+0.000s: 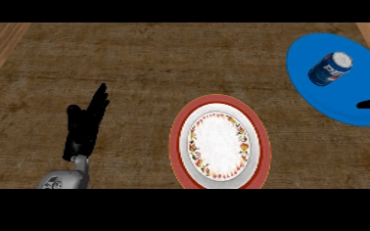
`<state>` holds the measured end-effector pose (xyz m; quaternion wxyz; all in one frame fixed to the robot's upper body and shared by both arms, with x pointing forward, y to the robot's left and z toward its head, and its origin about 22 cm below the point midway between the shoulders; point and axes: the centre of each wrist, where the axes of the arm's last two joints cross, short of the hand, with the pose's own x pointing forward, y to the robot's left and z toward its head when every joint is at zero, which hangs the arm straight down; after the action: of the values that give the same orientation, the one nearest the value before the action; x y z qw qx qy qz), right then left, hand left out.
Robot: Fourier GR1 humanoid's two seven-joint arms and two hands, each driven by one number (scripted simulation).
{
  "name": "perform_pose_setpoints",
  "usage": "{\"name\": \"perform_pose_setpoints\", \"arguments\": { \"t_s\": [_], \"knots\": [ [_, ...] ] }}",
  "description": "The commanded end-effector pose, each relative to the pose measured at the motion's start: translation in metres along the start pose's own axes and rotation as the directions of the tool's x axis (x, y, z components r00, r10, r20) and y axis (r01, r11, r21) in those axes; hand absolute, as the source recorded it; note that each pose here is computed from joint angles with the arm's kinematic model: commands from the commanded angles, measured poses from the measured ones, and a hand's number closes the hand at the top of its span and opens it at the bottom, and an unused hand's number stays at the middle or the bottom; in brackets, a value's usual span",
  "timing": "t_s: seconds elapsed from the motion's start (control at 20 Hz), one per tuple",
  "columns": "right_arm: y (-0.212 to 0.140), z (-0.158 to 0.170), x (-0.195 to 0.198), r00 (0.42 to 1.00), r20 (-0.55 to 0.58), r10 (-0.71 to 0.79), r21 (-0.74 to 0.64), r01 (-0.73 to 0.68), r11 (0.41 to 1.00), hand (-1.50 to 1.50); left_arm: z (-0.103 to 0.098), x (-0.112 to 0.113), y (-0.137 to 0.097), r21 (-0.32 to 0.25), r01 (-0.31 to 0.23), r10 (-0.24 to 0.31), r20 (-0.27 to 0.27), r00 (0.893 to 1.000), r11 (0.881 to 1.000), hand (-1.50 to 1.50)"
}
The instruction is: Pick the can from the plate and place it in the plate
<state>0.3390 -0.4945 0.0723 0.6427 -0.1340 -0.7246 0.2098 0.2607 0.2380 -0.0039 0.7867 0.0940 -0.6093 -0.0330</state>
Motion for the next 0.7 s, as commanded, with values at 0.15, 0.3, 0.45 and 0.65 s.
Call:
{"name": "perform_pose_setpoints", "arguments": {
  "t_s": [0.15, 0.3, 0.45, 0.65],
  "knots": [
    [-0.011, 0.022, -0.011, 0.998, 0.041, -0.045, 0.027, 0.044, 0.999, -1.50, 0.007, -0.011, 0.003, 0.008, 0.011, -0.012, 0.012, 1.000, 1.000, 0.00],
    [-0.015, 0.027, -0.011, 1.000, 0.015, -0.018, 0.015, 0.017, 1.000, -1.50, 0.006, 0.003, 0.002, -0.001, 0.009, -0.009, 0.020, 1.000, 1.000, 0.00],
    [-0.037, 0.041, -0.006, 1.000, 0.017, -0.015, -0.006, 0.015, 1.000, -1.50, 0.007, -0.002, -0.008, -0.012, 0.003, -0.003, 0.025, 1.000, 1.000, 0.00],
    [-0.030, 0.037, -0.009, 1.000, 0.010, -0.016, -0.047, 0.017, 0.999, -1.50, -0.001, 0.001, -0.001, 0.001, -0.004, 0.004, 0.013, 1.000, 1.000, 0.00]
  ]
}}
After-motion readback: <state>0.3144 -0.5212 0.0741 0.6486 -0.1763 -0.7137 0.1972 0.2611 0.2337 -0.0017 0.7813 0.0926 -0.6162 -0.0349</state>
